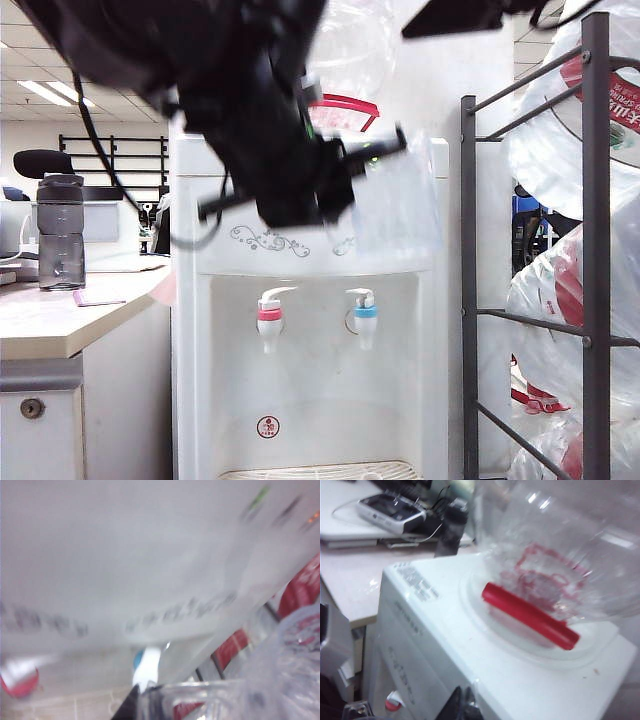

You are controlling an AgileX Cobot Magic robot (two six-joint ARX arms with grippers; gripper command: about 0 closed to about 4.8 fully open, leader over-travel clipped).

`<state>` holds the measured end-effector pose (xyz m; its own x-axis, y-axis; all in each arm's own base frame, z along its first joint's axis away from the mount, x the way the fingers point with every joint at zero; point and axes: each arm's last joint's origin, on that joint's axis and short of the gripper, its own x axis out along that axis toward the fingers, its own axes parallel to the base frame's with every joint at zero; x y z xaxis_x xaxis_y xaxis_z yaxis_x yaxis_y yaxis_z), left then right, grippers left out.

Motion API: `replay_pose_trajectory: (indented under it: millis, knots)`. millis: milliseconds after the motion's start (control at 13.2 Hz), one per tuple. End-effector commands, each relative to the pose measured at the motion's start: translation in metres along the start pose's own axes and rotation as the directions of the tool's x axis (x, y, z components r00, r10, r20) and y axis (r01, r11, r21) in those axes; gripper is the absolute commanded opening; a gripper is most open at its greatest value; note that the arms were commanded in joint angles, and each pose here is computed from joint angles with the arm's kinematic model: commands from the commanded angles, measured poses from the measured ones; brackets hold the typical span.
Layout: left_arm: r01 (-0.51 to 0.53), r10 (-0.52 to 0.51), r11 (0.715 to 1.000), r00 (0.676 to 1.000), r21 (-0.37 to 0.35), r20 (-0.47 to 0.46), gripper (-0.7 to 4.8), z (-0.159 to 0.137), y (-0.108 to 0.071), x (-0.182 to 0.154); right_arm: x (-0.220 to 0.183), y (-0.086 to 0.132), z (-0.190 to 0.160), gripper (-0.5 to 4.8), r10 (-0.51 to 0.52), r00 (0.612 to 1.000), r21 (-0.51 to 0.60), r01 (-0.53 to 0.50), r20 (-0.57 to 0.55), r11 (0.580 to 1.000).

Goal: Pick up the plastic mug from the left desk, go to the cold water outlet of the water dispenser, press the vertical switch to get some water, then put the mug back on the desk.

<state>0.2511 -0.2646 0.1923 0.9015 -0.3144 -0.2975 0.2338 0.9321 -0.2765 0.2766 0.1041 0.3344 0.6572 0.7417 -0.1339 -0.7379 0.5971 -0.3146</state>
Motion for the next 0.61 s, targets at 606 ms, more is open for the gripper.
replay_pose_trajectory:
  millis: [606]
  knots:
    - [-0.051, 0.052, 0.999, 0.976, -0.01, 0.212, -0.06, 0.102, 0.037, -0.054, -0.039, 0.007, 0.039, -0.05, -0.098, 0.991, 0.087, 0.091, 0.09, 0.992]
